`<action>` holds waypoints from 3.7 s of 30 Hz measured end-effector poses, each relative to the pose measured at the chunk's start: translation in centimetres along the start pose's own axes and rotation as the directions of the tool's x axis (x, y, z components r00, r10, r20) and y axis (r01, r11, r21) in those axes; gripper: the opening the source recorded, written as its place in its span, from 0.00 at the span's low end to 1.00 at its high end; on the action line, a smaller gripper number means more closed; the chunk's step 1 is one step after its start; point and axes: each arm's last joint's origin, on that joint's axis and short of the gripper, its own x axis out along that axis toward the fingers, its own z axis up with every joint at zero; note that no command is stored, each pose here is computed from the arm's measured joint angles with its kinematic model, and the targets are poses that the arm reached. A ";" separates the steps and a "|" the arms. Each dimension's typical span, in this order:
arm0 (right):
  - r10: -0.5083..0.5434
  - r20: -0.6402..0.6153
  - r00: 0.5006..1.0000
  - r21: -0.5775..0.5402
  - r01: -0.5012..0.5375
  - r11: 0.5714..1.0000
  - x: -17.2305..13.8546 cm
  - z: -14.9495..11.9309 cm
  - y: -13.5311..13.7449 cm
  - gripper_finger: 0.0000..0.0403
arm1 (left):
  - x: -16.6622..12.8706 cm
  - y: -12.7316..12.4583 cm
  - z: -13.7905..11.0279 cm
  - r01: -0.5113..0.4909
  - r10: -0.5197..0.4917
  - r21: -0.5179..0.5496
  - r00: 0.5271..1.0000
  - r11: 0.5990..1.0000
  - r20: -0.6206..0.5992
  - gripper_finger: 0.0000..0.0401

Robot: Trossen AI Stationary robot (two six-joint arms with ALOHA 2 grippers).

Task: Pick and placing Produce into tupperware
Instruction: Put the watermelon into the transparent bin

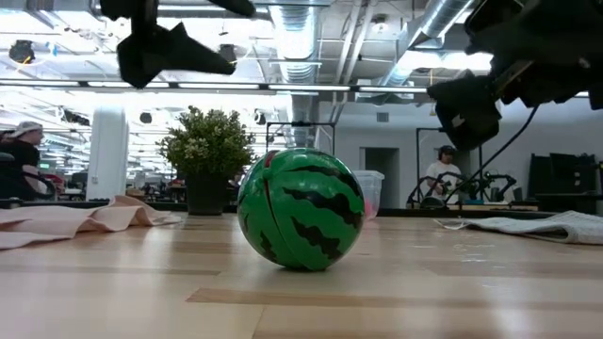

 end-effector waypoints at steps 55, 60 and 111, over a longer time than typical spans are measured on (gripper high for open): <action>-0.051 -0.043 0.998 0.007 0.052 0.999 0.0 -0.2 -1.0 0.63 | 7.1 -10.2 -7.3 -0.381 0.341 -0.205 0.918 0.902 -0.204 0.99; -0.052 -0.045 0.998 0.007 0.052 0.999 0.0 -0.3 -1.0 0.63 | 8.6 -10.7 -7.3 -0.444 0.393 -0.194 0.885 0.875 -0.251 1.00; -0.060 -0.067 0.996 0.006 0.061 0.998 0.0 -0.5 -1.0 0.63 | 12.2 -8.7 -8.7 -0.539 0.441 -0.105 0.772 0.835 -0.457 0.67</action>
